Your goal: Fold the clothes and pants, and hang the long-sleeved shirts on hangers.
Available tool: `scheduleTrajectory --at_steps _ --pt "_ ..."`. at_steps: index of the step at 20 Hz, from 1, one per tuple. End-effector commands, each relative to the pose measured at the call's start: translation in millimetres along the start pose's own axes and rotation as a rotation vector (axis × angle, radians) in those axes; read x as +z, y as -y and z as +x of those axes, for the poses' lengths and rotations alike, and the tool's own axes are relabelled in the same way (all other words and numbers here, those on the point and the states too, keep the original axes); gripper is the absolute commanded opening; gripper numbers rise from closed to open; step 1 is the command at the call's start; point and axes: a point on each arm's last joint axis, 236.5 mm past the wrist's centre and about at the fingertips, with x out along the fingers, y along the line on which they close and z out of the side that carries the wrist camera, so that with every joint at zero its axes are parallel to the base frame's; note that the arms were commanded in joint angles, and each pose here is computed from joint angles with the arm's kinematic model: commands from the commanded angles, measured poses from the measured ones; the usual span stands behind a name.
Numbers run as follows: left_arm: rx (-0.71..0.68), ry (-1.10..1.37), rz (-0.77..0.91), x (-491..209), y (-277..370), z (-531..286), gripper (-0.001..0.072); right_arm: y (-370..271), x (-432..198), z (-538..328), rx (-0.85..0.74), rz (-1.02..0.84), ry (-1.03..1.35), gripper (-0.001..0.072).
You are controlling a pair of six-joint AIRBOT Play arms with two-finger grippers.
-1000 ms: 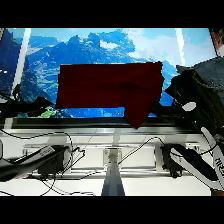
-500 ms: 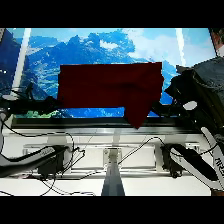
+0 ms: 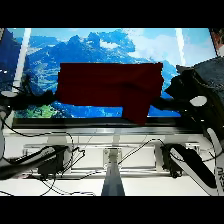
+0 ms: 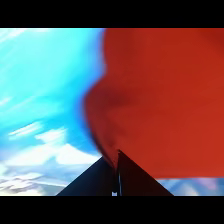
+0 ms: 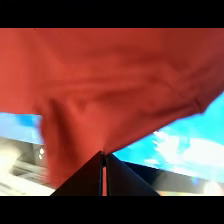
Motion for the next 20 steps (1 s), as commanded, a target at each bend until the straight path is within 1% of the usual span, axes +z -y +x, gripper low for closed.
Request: scheduleTrajectory --at_steps 1,2,3,5,10,14,17,18,19,20 --pt "-0.136 0.161 0.043 40 58 -40 0.0020 -47 37 -48 0.043 -0.149 0.142 0.0009" --pt "-0.172 0.230 0.039 55 73 -53 0.0019 -55 52 -61 0.041 -0.175 0.208 0.0008" --pt "-0.186 0.301 0.030 71 81 -62 0.0018 -60 70 -71 0.034 -0.162 0.282 0.0008" --pt "-0.177 0.405 -0.059 97 83 -65 0.0016 -56 100 -77 0.012 -0.115 0.396 0.0008" --pt "-0.092 0.457 -0.108 132 83 -12 0.0016 -36 163 -43 -0.034 0.026 0.530 0.0008" --pt "-0.084 0.482 -0.090 184 92 21 0.0018 -17 229 -12 -0.074 0.067 0.571 0.0009" --pt "-0.119 0.486 -0.142 214 92 46 0.0021 6 273 17 -0.100 0.118 0.615 0.0011" --pt "-0.119 0.477 -0.152 217 88 54 0.0080 13 280 28 -0.107 0.127 0.607 0.0166" --pt "-0.112 0.466 -0.159 216 82 62 0.0399 18 282 38 -0.112 0.131 0.593 0.0533" --pt "-0.110 0.449 -0.163 213 79 67 0.0698 22 282 45 -0.115 0.134 0.578 0.0712"
